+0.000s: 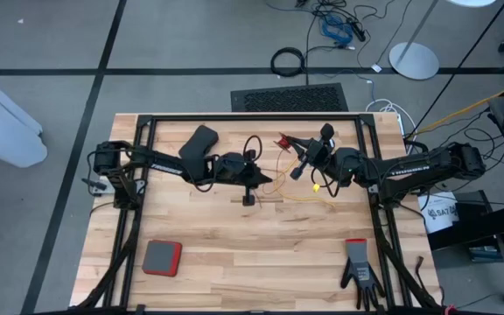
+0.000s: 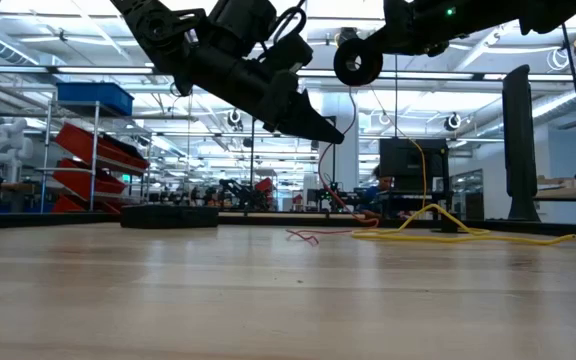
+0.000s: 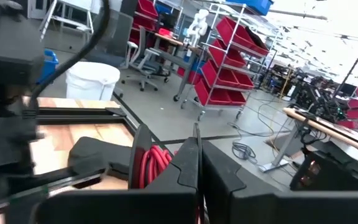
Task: Coil cords
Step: Uncoil the red wire from the spool
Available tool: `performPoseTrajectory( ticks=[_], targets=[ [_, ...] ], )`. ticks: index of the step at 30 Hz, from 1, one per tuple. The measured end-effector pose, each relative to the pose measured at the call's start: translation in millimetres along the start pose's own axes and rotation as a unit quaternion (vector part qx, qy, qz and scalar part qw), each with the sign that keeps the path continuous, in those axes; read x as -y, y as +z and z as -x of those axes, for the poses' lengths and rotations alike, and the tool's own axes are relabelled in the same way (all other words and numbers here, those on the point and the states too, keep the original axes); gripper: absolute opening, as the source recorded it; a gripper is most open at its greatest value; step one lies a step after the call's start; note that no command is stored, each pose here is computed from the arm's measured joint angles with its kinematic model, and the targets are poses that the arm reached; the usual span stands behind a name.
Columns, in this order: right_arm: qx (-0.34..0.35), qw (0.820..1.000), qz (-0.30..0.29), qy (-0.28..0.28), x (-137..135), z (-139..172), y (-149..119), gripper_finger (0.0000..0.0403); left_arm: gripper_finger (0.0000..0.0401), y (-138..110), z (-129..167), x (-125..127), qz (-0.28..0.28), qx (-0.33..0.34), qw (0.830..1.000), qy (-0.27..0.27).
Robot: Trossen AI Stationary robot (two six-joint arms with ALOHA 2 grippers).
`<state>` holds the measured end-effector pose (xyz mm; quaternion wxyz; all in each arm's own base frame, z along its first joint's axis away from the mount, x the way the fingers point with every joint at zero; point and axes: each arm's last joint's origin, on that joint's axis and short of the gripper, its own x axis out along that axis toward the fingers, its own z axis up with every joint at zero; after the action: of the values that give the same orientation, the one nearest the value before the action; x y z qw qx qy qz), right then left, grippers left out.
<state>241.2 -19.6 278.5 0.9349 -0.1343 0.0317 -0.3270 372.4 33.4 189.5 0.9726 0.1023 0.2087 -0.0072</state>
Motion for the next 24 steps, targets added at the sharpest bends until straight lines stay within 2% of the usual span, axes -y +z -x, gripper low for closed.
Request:
performPoseTrajectory(
  ticks=[5, 9, 12, 15, 20, 24],
  targets=[
    [0.001, 1.000, 0.000, 0.001, 0, 0, 0, 0.0000, 0.0096, -1, 0, 2, -0.001, -0.006, 1.000, 0.003],
    [-0.004, 1.000, 0.003, 0.002, 0, 0, -1, 0.0000, 0.0167, -2, 0, -2, 0.004, -0.020, 0.999, 0.037],
    [-0.007, 1.000, 0.005, 0.003, -1, 0, -2, 0.0000, 0.0202, 0, 4, -8, 0.007, -0.015, 0.999, 0.052],
    [-0.010, 1.000, 0.008, 0.004, -1, 0, -2, 0.0000, 0.0214, 8, 9, -15, 0.020, 0.012, 0.998, 0.065],
    [-0.009, 1.000, 0.008, 0.005, -1, 0, -2, 0.0000, 0.0216, 25, 12, -21, 0.042, 0.103, 0.992, 0.068],
    [-0.009, 1.000, 0.008, 0.007, -1, 0, -2, 0.0000, 0.0217, 29, 13, -23, 0.047, 0.128, 0.988, 0.074]
  ],
)
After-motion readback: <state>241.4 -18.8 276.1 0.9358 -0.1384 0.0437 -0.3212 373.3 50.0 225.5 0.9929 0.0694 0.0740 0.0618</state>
